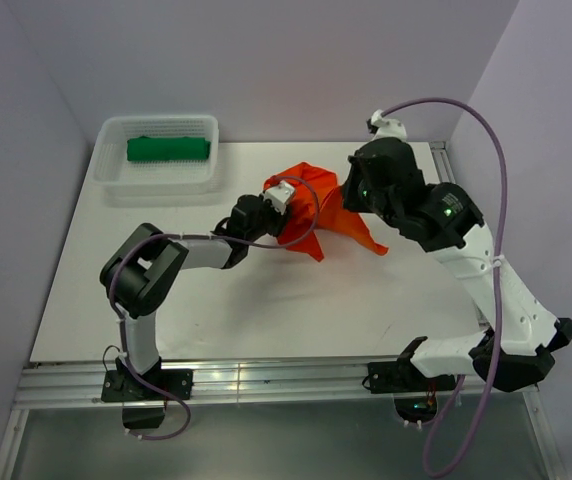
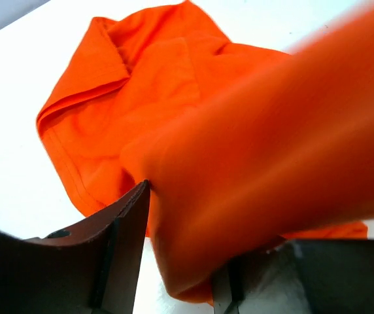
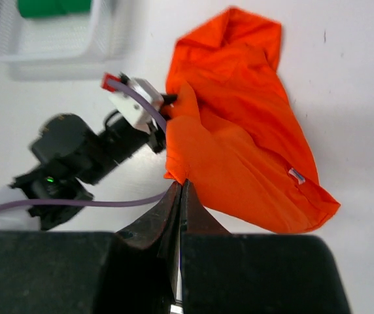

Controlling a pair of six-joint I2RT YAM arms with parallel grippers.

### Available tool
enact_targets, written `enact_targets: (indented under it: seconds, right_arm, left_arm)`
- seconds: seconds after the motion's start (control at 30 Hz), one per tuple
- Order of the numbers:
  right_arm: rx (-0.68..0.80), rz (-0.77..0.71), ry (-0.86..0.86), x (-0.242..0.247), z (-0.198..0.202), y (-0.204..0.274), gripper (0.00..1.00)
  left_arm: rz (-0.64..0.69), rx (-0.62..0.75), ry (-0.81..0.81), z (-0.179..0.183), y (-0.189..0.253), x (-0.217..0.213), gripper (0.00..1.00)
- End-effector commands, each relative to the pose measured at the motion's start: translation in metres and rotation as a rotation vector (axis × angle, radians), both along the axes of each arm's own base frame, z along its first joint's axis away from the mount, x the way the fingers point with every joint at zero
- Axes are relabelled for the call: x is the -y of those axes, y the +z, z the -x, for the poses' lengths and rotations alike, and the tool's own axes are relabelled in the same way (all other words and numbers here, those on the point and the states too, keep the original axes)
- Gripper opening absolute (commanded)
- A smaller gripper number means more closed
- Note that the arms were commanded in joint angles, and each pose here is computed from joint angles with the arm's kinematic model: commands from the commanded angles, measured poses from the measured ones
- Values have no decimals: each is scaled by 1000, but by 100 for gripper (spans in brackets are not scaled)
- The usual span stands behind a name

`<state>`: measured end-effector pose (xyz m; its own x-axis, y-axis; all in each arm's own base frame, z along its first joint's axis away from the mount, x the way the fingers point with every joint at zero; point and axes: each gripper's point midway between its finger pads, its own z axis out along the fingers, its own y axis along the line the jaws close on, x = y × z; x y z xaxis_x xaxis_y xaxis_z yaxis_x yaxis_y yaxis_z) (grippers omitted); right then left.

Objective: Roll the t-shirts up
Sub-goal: Flatten the tshirt

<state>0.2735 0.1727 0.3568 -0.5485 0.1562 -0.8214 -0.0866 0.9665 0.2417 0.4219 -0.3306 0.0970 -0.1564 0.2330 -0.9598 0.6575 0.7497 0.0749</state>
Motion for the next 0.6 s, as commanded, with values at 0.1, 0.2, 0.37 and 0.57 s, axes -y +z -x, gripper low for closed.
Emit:
enact_targets:
  seconds: [0.1, 0.2, 0.37, 0.57]
  right_arm:
    - [156, -118, -12, 11, 2, 90, 0]
    - [195, -136, -14, 14, 3, 114, 0]
    - [201, -136, -13, 16, -1, 122, 0]
    - [180, -139, -31, 22, -7, 103, 0]
  left_arm:
    - [5, 11, 84, -12, 13, -6, 37]
    - [-35, 13, 133, -18, 17, -14, 22]
    - [-60, 47, 87, -1, 31, -23, 0]
    - [-82, -7, -71, 33, 30, -31, 34]
